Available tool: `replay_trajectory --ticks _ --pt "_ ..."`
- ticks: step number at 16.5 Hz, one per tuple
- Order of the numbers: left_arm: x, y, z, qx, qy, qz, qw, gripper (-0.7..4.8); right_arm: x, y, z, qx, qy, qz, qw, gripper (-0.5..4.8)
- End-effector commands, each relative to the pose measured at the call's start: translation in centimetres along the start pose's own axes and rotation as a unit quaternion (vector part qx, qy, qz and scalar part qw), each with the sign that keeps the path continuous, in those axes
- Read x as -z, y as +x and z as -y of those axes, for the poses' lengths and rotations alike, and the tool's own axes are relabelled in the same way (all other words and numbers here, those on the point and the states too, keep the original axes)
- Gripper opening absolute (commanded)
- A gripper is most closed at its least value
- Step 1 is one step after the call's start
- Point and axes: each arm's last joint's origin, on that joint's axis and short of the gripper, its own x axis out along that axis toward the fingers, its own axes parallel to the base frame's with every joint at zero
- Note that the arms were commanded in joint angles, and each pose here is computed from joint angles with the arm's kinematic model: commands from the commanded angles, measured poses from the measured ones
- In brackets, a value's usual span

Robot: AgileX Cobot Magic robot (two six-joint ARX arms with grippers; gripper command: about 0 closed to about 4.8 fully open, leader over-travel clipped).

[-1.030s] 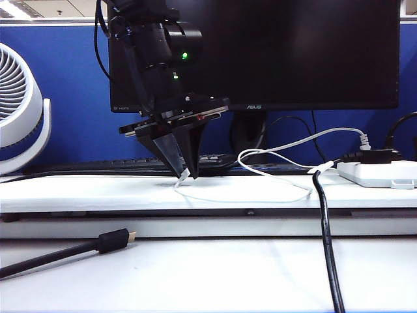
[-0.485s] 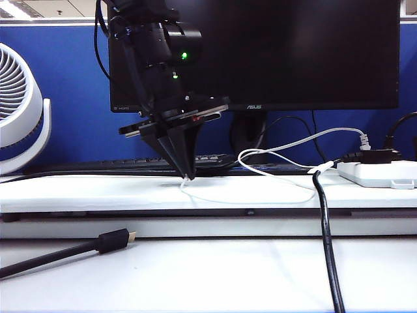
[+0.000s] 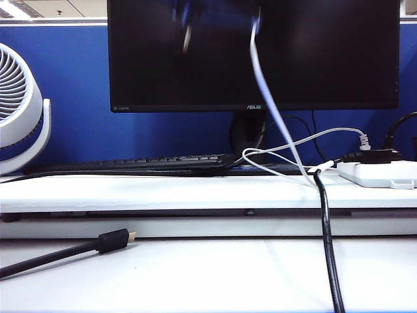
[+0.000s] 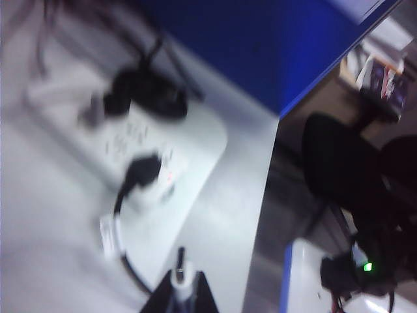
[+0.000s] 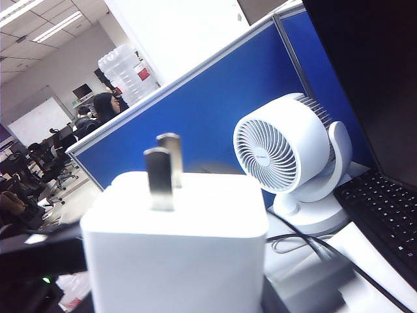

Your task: Pick up the Type-C charging cable and the charging base, insert one end of the Type-C charger into the corresponding slot on the base, and finally place the plugged-in charger back on the table.

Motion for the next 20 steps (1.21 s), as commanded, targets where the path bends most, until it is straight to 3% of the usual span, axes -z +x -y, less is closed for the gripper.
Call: replay_trajectory --ticks 1,4,6,9,13,15,20 --pt "-2.0 -2.6 2.3 0.012 0.063 0.064 0.996 -0.06 -0.6 -0.9 -0.5 0.004 -0.018 0.014 1.0 1.25" --pt "-2.5 -3.6 3.4 0.061 0.064 0.077 0.993 -0.06 -0.6 -1.0 -0.5 0.004 -0.019 0.015 1.0 1.24" --pt "-3.1 -4.1 3.7 0.116 0.029 0.087 0.989 -0.06 -0.6 -1.0 -0.5 0.004 -0.009 0.015 1.0 1.2" --pt "-4.2 -4.6 4.4 0.185 0.014 0.101 0.978 -0.06 -0.7 -0.9 -0.6 0.001 0.053 0.017 0.998 1.16" --pt "-5.5 -5.2 5.1 0.206 0.003 0.129 0.97 -0.06 -0.9 -0.9 -0.7 -0.005 0.137 0.024 0.99 1.16" --pt "-5.7 -5.3 5.2 0.214 -0.036 0.125 0.968 -0.06 -0.9 -0.9 -0.7 -0.007 0.184 0.023 0.983 1.16" --pt "-5.7 -5.3 5.2 0.223 -0.108 0.109 0.963 -0.06 -0.7 -0.6 -0.4 -0.016 0.196 0.01 0.98 1.15"
